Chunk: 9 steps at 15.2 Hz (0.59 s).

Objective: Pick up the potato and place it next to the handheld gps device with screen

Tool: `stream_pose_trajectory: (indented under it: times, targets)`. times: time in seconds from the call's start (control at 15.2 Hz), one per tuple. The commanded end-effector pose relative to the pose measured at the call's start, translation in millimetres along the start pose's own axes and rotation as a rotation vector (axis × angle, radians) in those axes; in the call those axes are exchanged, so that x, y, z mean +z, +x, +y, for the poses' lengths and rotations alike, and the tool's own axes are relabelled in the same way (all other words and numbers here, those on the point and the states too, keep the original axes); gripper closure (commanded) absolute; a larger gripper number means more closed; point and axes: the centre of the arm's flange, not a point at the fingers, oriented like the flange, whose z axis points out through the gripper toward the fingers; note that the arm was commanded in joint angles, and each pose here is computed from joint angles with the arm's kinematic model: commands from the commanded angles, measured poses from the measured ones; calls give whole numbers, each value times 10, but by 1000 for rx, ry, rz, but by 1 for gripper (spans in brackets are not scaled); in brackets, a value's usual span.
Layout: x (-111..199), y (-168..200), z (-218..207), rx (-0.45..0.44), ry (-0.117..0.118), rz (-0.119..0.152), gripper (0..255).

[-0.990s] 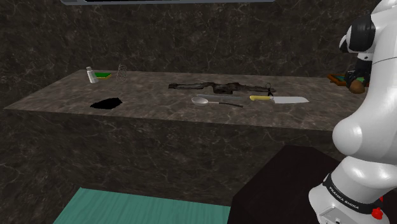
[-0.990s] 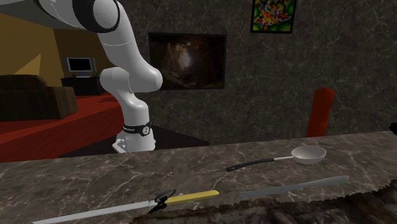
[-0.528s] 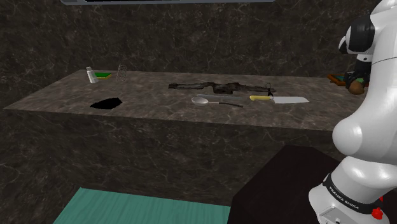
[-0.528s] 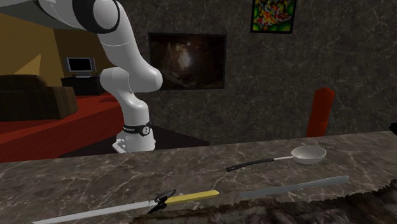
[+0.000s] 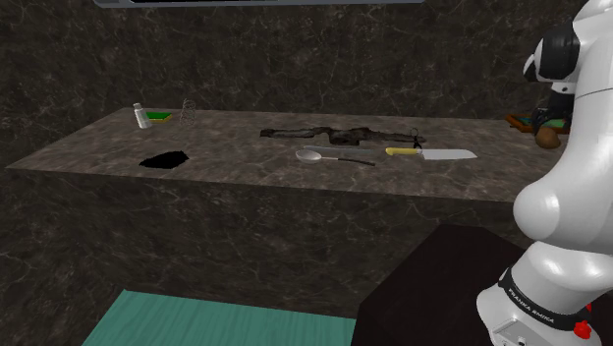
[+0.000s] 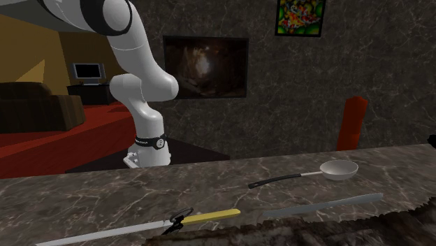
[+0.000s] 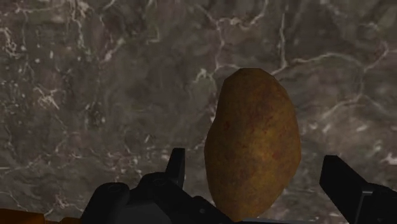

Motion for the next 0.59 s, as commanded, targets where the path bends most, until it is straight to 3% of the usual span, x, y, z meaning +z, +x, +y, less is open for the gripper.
stream_pose_trajectory:
  times: [0.0, 0.13, 0.53]
  targets:
    - [-206, 4, 3, 0, 0, 0, 0]
    - [-442, 4, 3, 0, 0, 0, 0]
    - [-442, 4, 3, 0, 0, 0, 0]
